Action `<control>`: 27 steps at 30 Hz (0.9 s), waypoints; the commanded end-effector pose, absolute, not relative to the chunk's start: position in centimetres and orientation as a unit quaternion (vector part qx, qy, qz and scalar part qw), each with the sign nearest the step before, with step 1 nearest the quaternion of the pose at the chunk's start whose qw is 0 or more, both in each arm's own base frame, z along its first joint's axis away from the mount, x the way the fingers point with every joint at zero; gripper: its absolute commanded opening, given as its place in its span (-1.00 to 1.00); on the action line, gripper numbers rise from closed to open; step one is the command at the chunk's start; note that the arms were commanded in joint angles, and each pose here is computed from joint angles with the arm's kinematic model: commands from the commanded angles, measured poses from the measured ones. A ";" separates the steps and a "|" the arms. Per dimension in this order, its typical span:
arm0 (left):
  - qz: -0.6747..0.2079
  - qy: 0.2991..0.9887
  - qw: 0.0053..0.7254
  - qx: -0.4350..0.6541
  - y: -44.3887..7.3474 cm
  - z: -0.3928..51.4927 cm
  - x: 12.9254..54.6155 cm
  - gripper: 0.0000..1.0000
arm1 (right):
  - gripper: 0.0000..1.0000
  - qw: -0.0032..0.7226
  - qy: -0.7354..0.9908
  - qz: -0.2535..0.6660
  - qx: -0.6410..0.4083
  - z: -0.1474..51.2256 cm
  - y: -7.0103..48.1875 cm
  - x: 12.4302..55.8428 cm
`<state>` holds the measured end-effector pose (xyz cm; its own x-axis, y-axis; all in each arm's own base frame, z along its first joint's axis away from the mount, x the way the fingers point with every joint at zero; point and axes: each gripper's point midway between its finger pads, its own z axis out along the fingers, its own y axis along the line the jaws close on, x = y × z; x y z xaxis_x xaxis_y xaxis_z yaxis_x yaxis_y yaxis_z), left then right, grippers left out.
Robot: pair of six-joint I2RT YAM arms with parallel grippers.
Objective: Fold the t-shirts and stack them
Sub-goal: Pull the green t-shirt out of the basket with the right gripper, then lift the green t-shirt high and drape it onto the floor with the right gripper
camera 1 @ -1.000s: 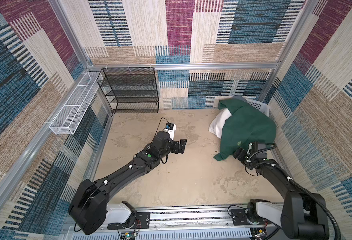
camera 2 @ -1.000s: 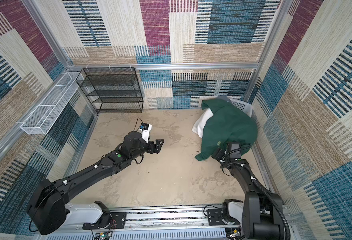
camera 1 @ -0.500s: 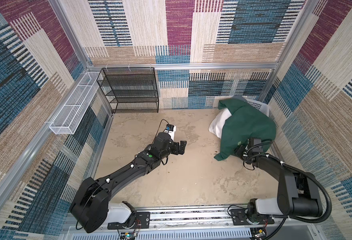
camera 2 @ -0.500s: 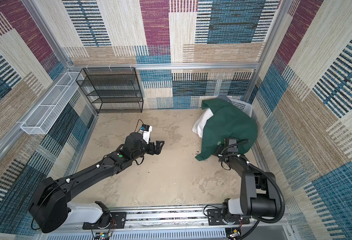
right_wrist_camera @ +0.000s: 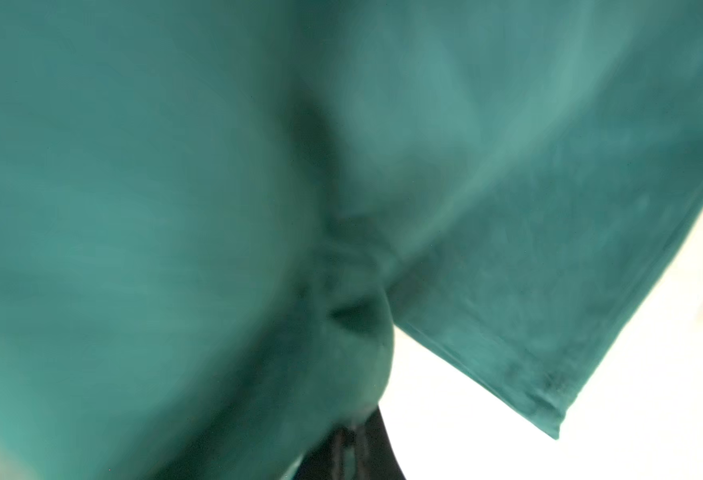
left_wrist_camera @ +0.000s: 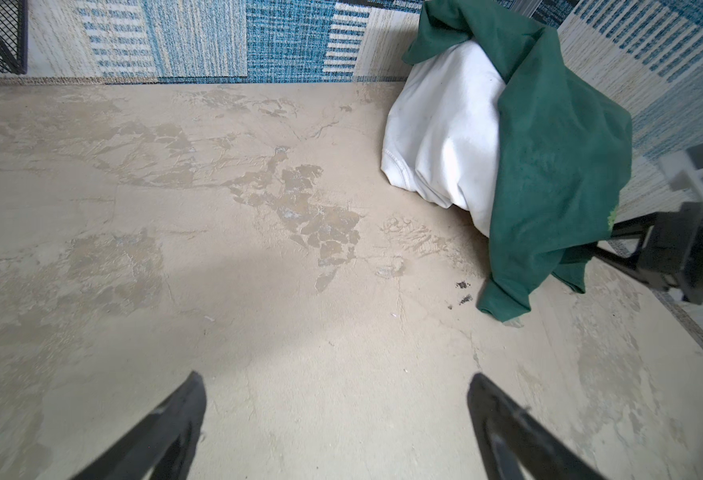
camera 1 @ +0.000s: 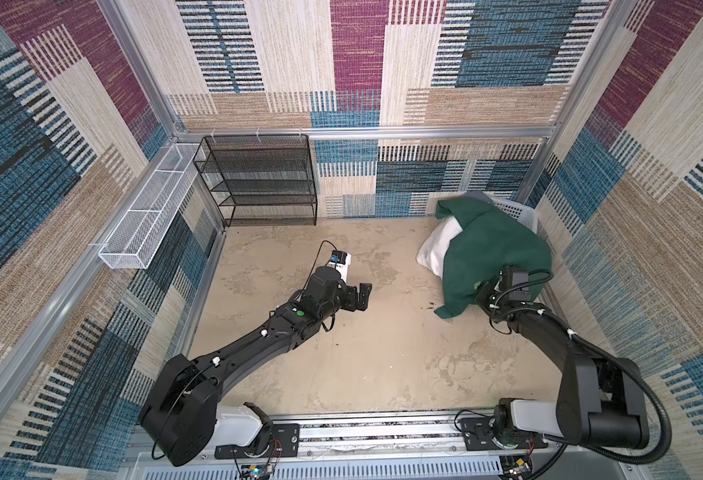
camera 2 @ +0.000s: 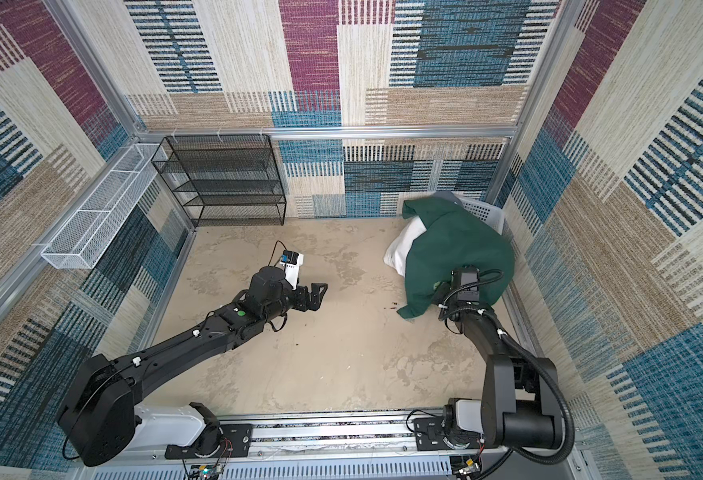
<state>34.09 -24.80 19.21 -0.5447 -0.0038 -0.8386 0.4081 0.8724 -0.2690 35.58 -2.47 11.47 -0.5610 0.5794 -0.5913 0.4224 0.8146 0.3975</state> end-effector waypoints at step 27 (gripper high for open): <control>-0.076 0.790 0.608 -0.014 -12.7 25.3 31.1 0.99 | -0.06 0.482 0.799 0.309 -0.183 42.2 37.8 44.2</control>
